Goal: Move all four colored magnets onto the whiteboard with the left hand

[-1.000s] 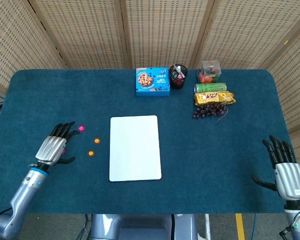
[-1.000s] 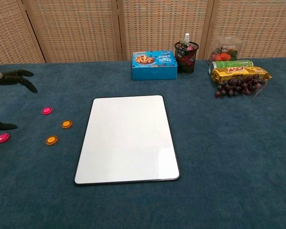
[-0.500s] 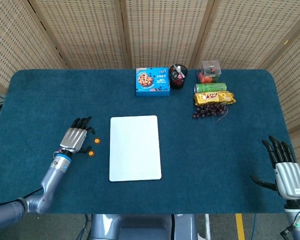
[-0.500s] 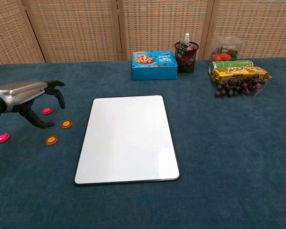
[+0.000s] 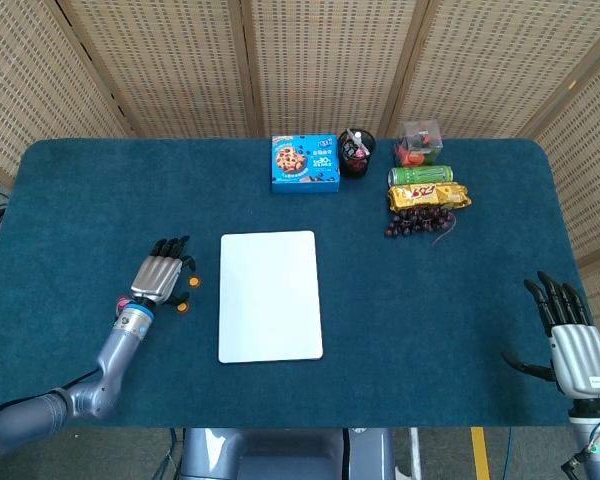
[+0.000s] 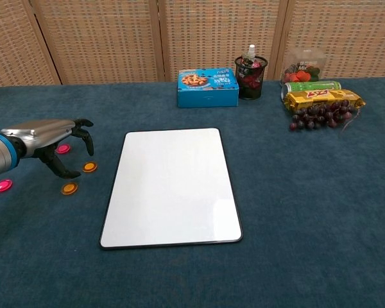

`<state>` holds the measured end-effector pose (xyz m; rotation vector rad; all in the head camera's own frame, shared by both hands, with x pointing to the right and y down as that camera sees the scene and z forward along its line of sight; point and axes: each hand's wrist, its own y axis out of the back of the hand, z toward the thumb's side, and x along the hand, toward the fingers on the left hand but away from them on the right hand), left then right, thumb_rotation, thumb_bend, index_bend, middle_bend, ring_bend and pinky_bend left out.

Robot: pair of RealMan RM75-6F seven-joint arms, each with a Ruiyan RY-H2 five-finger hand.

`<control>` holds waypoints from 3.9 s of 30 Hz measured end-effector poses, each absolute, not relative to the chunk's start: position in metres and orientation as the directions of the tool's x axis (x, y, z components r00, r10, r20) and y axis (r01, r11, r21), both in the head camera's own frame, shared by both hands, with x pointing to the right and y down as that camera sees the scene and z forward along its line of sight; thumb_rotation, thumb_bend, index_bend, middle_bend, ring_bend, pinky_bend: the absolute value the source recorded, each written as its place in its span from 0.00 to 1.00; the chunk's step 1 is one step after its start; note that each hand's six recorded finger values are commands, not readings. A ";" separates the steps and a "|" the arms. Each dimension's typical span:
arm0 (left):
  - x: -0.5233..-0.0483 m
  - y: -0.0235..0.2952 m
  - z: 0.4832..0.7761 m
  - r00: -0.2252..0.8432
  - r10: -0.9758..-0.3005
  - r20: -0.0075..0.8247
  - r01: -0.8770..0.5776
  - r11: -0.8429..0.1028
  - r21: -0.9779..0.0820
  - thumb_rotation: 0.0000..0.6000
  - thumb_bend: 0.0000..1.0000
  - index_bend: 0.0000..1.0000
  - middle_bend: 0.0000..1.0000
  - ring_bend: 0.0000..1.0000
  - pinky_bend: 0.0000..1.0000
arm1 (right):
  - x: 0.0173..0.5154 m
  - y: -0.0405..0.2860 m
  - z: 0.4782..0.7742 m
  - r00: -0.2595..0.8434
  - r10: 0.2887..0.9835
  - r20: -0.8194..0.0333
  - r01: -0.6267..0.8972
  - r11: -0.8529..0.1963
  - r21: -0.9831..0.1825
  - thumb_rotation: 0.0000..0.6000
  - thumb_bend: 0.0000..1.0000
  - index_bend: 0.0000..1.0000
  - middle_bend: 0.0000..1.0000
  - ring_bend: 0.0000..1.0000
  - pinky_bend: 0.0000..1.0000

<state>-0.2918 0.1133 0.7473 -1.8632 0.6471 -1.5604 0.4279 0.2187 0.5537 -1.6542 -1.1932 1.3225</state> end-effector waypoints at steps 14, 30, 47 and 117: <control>-0.282 0.111 0.758 0.181 -0.689 0.702 0.028 -0.710 -0.704 1.00 0.34 0.40 0.00 0.00 0.00 | 0.428 0.219 0.554 0.054 0.940 -0.337 0.238 -0.340 -0.910 1.00 0.16 0.00 0.00 0.00 0.00; -0.279 0.105 0.752 0.169 -0.696 0.698 0.020 -0.705 -0.709 1.00 0.38 0.56 0.00 0.00 0.00 | 0.428 0.218 0.555 0.054 0.936 -0.347 0.251 -0.349 -0.903 1.00 0.16 0.00 0.00 0.00 0.00; -0.206 0.080 0.737 0.242 -0.711 0.660 -0.027 -0.685 -0.728 1.00 0.37 0.56 0.00 0.00 0.00 | 0.430 0.217 0.557 0.046 0.932 -0.358 0.264 -0.357 -0.896 1.00 0.16 0.00 0.00 0.00 0.00; -0.317 0.168 0.741 0.252 -0.666 0.702 0.040 -0.717 -0.695 1.00 0.36 0.40 0.00 0.00 0.00 | 0.429 0.219 0.556 0.045 0.928 -0.369 0.265 -0.367 -0.892 1.00 0.16 0.00 0.00 0.00 0.00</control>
